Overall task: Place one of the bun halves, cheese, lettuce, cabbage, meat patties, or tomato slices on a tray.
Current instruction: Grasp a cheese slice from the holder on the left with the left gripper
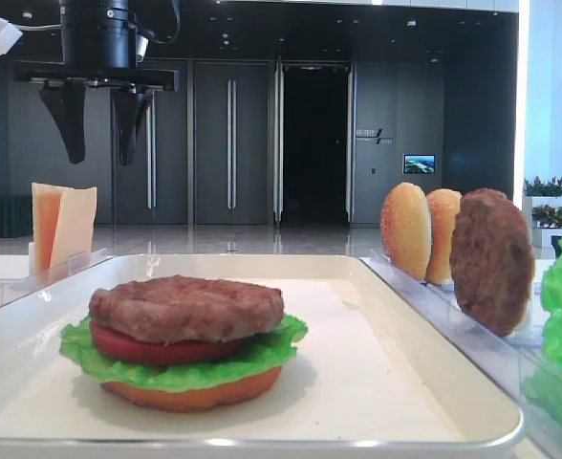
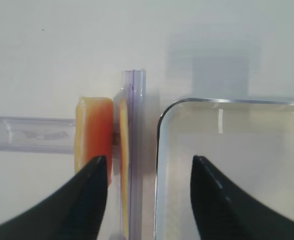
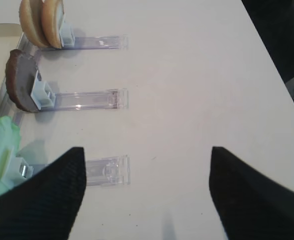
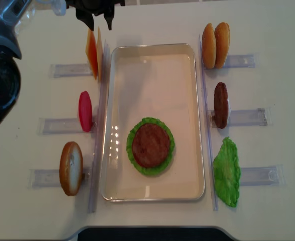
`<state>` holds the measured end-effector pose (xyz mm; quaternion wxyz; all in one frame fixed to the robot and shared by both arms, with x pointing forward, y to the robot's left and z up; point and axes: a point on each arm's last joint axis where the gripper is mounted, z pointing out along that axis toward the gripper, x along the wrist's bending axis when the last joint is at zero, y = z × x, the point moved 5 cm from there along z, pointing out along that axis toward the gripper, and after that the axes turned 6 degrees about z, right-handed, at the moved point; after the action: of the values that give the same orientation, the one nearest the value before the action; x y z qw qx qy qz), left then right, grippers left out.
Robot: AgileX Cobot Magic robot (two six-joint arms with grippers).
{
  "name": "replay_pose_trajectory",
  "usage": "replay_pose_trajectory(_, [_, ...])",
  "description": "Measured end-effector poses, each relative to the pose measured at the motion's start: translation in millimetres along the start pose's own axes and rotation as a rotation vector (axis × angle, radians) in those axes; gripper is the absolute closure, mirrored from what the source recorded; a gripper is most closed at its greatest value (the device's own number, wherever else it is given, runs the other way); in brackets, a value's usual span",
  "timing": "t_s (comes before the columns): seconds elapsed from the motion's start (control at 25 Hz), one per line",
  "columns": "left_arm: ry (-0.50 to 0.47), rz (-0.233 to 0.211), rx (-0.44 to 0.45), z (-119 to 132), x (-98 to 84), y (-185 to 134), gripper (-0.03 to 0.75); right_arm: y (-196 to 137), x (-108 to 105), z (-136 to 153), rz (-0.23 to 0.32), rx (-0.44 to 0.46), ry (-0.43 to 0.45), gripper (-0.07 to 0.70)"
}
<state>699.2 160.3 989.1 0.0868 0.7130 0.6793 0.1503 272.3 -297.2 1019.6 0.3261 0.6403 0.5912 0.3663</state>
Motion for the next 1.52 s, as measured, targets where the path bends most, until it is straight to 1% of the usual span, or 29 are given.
replay_pose_trajectory(0.48, [0.0, 0.007, 0.001, 0, 0.0, 0, 0.307, 0, 0, 0, 0.0, 0.0, -0.001, 0.111])
replay_pose_trajectory(1.12, [0.018, 0.019, 0.011, 7, 1.7, -1, 0.307, 0, 0, 0, 0.0, 0.0, -0.001, 0.111])
replay_pose_trajectory(1.4, [0.026, 0.029, 0.035, 19, 0.6, -3, 0.307, 0, 0, 0, 0.0, 0.0, -0.001, 0.111])
replay_pose_trajectory(1.52, [0.026, 0.033, 0.037, 20, 0.5, -3, 0.307, 0, 0, 0, 0.0, 0.0, -0.001, 0.111])
